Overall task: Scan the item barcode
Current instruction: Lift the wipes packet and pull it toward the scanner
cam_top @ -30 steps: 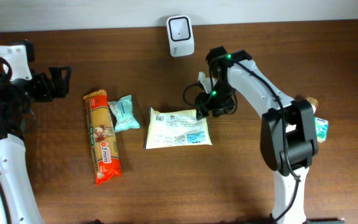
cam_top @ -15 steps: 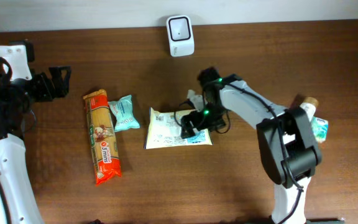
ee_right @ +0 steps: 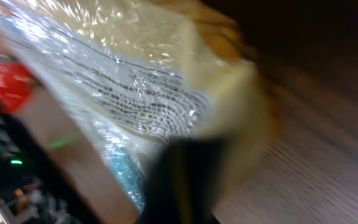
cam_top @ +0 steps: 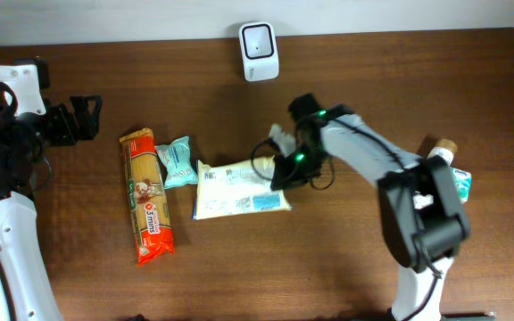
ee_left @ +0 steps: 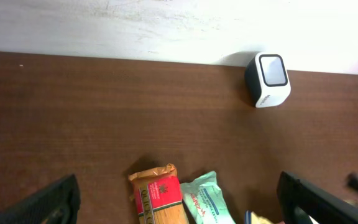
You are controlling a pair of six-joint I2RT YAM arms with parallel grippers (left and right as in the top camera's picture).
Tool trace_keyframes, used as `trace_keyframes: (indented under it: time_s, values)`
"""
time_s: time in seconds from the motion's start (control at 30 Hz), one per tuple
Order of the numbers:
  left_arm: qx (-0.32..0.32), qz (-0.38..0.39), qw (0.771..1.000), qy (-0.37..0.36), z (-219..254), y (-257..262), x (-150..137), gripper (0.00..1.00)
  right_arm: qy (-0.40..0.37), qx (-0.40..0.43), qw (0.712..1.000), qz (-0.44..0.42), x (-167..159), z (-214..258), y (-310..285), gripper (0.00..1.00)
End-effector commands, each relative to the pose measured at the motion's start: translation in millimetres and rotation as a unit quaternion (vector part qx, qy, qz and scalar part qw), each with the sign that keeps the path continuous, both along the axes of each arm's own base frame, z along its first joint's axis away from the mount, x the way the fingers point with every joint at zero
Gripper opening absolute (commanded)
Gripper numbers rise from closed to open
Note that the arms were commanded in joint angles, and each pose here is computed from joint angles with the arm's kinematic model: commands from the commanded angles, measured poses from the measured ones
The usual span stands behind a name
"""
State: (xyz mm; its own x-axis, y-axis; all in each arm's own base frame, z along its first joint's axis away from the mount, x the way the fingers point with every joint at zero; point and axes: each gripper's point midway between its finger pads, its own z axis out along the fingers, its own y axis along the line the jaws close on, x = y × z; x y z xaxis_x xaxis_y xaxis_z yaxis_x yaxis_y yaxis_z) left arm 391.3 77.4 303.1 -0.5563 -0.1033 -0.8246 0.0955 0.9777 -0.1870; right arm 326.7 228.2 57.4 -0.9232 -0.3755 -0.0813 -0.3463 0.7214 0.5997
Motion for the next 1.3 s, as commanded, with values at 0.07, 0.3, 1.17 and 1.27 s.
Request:
trace_keyframes:
  time_s: [0.07,0.3,1.17,1.27]
  values:
    - [-0.003,-0.005,1.000,-0.010,8.8,-3.8,-0.7,0.99,-0.107,0.133,0.985,-0.021,8.6,126.0,-34.0,0.04]
    - [-0.003,-0.005,1.000,-0.010,8.8,-3.8,-0.7,0.99,-0.023,0.018,0.999,-0.035,-7.9,60.9,-62.1,0.04]
    - [-0.003,-0.005,1.000,-0.010,8.8,-3.8,-0.7,0.99,-0.056,-0.198,0.969,0.134,5.0,-72.2,-65.9,0.11]
    - [-0.003,-0.005,1.000,-0.010,8.8,-3.8,-0.7,0.99,-0.047,-0.170,0.980,0.090,14.0,-62.2,-61.8,0.04]
